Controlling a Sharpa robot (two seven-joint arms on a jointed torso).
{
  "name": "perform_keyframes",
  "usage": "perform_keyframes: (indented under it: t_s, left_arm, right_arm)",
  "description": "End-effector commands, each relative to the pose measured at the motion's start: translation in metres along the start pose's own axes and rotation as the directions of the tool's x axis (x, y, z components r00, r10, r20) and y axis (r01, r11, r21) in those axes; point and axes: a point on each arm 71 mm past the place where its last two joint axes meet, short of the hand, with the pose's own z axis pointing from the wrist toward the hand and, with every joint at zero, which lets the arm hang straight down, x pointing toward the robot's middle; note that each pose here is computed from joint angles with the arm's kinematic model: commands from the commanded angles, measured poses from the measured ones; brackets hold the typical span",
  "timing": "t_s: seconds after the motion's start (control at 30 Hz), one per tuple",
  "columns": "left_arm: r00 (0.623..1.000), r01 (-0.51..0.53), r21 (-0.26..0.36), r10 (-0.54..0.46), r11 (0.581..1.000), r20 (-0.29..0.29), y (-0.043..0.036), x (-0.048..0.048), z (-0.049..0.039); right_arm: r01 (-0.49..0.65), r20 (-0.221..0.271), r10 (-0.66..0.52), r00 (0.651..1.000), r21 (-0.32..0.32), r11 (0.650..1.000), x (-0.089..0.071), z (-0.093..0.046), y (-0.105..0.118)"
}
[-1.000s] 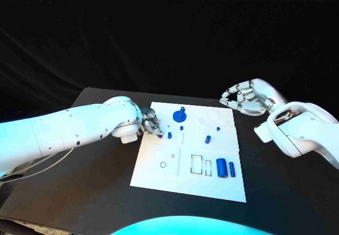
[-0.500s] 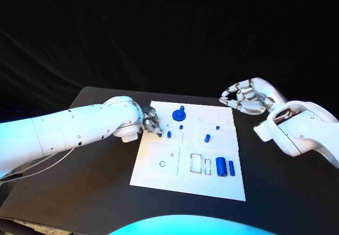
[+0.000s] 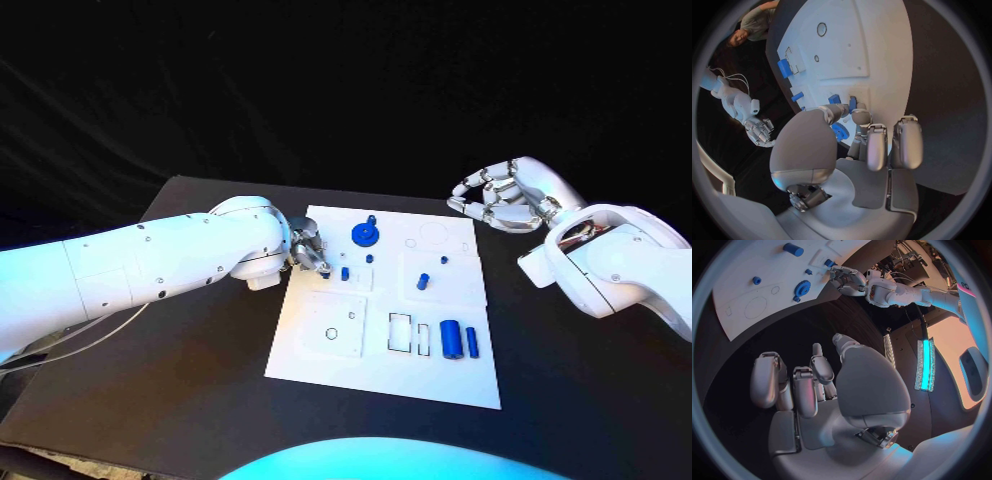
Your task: Assemble the parts on the task board
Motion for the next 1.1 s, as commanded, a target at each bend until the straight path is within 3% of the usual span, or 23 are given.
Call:
perform_keyframes:
  t_s: [0.03, 1.1]
  left_arm:
    - [0.999, -0.027, -0.016, 0.026, 1.0, -0.028, 0.0011, 0.0046, 0.0003]
    - [0.998, -0.041, -0.036, 0.039, 0.999, -0.048, 0.002, 0.0055, 0.0018]
  right_arm:
    - [0.009, -0.013, -0.009, 1.0, -0.014, 1.0, 0.0013, -0.0002, 0.001]
    - [0.01, -0.01, -0.01, 1.0, -0.014, 1.0, 0.0006, -0.0009, 0.0007]
